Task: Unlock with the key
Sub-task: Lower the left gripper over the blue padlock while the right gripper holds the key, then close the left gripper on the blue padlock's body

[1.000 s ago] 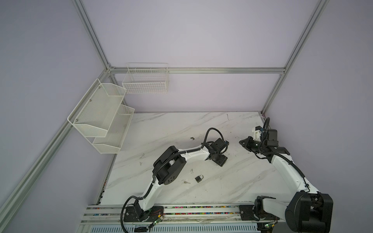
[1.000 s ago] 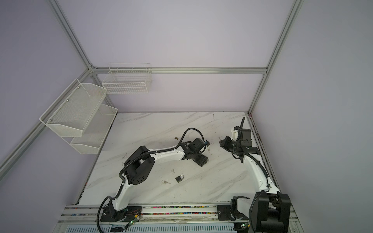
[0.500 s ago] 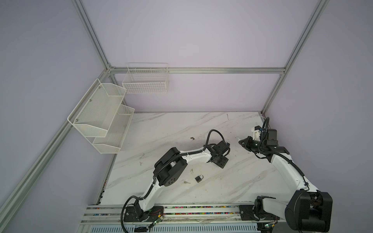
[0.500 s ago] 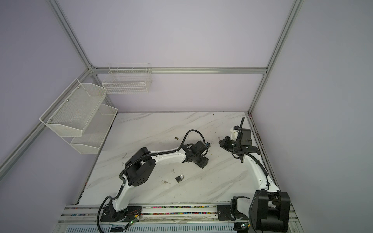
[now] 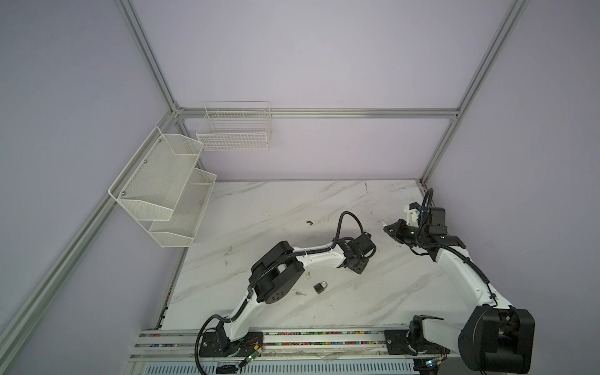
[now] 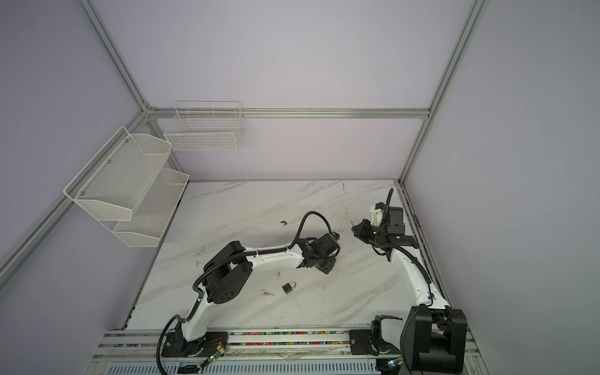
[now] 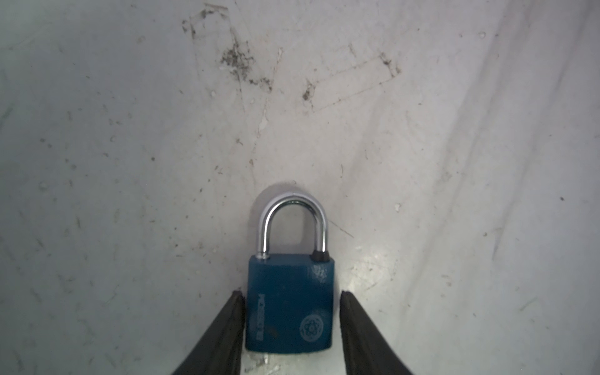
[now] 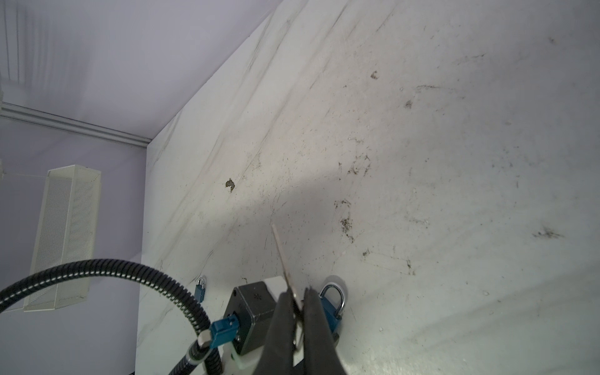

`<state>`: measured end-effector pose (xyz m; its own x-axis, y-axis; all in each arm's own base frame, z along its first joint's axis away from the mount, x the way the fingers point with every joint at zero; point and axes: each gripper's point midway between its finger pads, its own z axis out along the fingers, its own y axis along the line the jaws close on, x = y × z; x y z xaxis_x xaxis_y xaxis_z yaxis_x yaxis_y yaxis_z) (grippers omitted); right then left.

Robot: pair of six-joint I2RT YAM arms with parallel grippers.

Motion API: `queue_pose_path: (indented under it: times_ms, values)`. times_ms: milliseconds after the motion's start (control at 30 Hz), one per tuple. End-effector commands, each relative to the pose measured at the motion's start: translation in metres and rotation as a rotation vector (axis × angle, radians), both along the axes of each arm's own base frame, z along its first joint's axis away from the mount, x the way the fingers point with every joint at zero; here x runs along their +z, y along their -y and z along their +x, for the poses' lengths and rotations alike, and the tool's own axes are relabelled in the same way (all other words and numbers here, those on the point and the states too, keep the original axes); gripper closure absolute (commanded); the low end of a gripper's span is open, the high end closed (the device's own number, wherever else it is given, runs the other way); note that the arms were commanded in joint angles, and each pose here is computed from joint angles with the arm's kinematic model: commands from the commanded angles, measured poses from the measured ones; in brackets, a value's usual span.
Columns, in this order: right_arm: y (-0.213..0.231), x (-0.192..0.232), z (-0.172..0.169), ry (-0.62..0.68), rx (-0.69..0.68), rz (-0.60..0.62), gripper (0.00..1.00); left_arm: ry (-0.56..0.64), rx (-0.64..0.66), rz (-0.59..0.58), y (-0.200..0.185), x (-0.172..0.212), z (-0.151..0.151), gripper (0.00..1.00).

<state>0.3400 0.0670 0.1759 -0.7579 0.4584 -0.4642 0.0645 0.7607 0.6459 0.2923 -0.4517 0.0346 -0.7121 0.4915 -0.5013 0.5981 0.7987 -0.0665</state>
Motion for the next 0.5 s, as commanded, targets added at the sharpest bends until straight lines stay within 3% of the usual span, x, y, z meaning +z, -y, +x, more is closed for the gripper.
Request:
queue_pose_path:
  times_ms: [0,467]
  values:
    - [0.003,0.010,0.004,0.027,-0.007,-0.007,1.00,0.044,0.046,0.010,0.008,0.012,0.014,0.53]
    - [0.004,0.008,0.005,0.008,-0.026,0.000,1.00,0.001,0.028,0.094,0.006,-0.001,0.008,0.55]
